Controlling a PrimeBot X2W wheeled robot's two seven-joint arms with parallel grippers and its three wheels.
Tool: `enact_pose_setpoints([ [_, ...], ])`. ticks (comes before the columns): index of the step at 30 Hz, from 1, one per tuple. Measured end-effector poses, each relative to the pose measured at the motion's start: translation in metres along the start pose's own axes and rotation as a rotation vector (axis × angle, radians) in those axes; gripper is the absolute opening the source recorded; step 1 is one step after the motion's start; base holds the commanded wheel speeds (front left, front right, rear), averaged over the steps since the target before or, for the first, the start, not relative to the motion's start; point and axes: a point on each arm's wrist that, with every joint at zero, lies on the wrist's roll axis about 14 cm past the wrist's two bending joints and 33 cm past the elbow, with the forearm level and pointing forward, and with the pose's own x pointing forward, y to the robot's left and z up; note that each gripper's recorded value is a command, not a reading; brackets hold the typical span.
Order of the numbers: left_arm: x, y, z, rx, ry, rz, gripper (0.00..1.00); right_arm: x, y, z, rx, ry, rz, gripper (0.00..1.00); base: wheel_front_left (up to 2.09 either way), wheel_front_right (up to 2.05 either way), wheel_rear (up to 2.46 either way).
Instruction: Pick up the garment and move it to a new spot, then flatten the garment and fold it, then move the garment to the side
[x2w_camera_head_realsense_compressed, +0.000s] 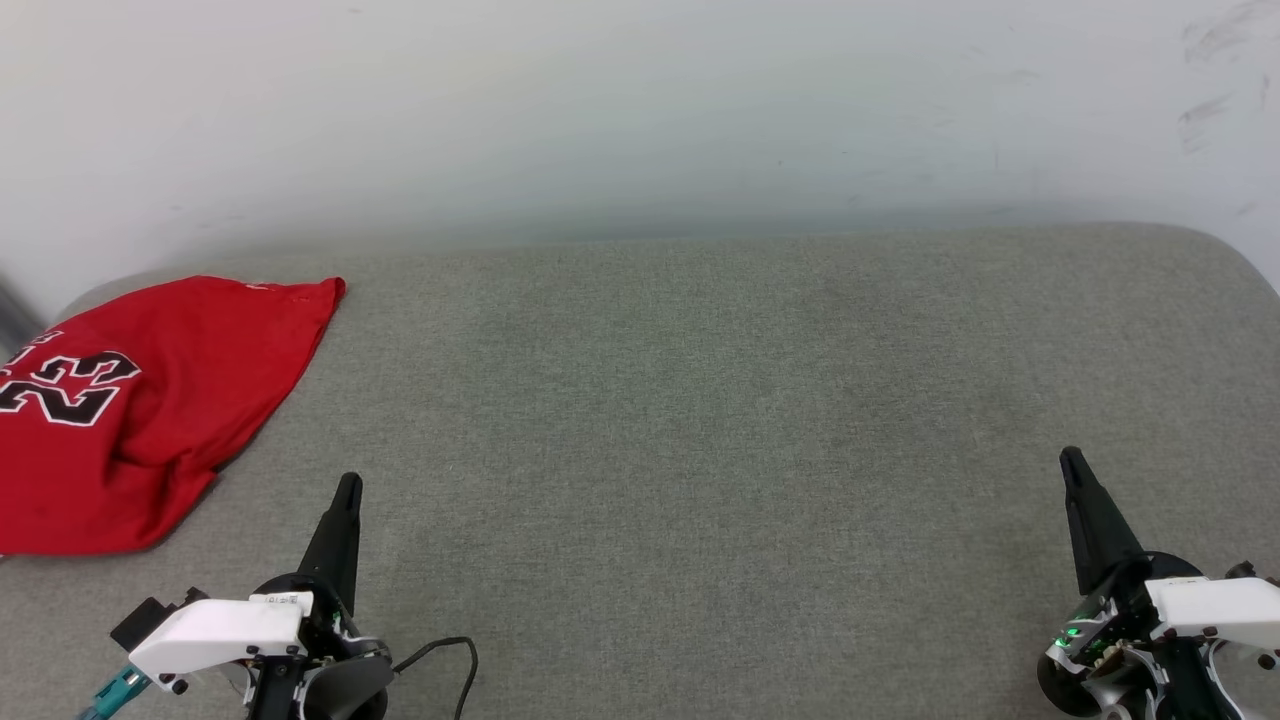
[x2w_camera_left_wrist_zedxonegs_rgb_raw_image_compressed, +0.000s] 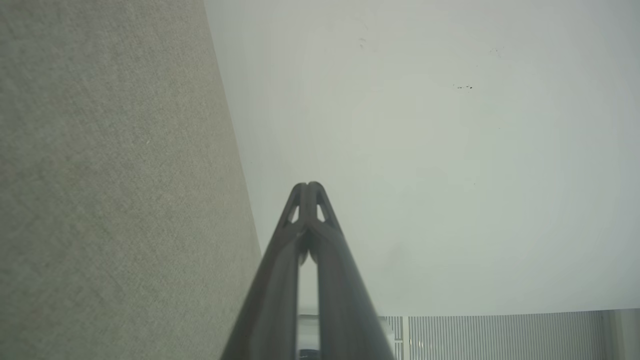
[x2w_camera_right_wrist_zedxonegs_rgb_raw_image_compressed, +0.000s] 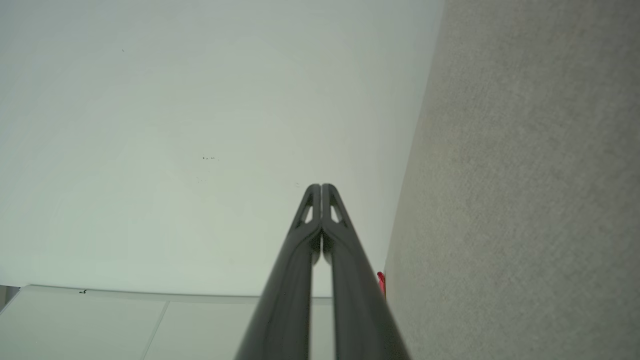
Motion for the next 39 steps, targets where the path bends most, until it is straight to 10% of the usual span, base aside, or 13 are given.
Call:
enact_pose_setpoints([
  [33, 0.000, 0.000, 0.000, 0.000, 0.000, 0.000, 0.00, 0.000, 0.000, 0.000, 0.000, 0.000, 0.000, 0.00, 0.00, 0.00, 0.00],
  [34, 0.000, 0.000, 0.000, 0.000, 0.001, 0.000, 1.00, 0.000, 0.000, 0.000, 0.000, 0.000, 0.000, 1.00, 0.00, 0.00, 0.00],
  [39, -0.012, 0.028, -0.001, -0.010, -0.002, 0.083, 1.00, -0.012, -0.027, 0.001, 0.005, -0.006, -0.081, 1.00, 0.00, 0.00, 0.00],
])
